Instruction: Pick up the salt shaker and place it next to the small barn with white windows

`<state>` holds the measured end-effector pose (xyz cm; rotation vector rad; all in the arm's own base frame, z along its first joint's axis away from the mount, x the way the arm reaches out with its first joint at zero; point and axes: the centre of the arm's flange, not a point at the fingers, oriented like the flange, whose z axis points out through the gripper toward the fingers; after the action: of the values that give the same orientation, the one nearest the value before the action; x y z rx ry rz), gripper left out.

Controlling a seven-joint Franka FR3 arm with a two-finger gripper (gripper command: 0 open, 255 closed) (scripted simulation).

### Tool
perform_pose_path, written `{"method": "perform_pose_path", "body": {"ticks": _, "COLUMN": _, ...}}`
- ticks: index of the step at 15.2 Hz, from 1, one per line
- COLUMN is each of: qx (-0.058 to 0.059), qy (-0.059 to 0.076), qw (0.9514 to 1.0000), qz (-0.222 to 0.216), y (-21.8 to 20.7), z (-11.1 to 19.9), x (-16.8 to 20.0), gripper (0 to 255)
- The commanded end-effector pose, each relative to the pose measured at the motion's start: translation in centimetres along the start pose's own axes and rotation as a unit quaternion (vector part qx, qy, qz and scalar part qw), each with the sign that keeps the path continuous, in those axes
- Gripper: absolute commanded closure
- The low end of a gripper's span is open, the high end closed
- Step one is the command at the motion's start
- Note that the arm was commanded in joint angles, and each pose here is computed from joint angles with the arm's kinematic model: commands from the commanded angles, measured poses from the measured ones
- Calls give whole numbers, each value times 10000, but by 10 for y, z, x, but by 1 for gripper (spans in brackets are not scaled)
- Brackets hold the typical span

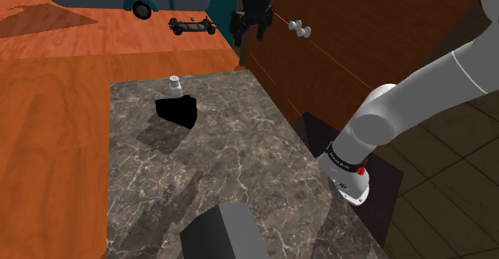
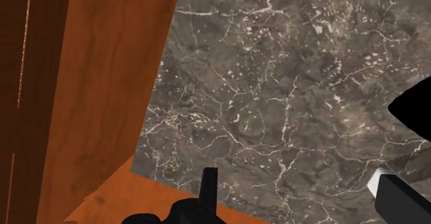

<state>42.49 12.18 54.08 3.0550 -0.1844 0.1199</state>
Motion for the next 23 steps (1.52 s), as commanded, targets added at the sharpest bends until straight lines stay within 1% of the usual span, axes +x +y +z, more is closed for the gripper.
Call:
{"method": "perform_pose_path", "body": {"ticks": 1, "qx": 38, "qy": -34, "qw": 10000, "qz": 21, "y": -18, "z": 14, "x": 13, "gripper": 0}}
{"method": "perform_pose_path", "body": {"ticks": 20, "qx": 344, "qy": -352, "qw": 9986, "qz": 181, "y": -192, "z": 131, "x": 144, "gripper": 0}}
{"method": "perform_pose_path", "body": {"ticks": 23, "qx": 344, "qy": -352, "qw": 9986, "qz": 181, "y": -194, "z": 147, "x": 143, "gripper": 0}}
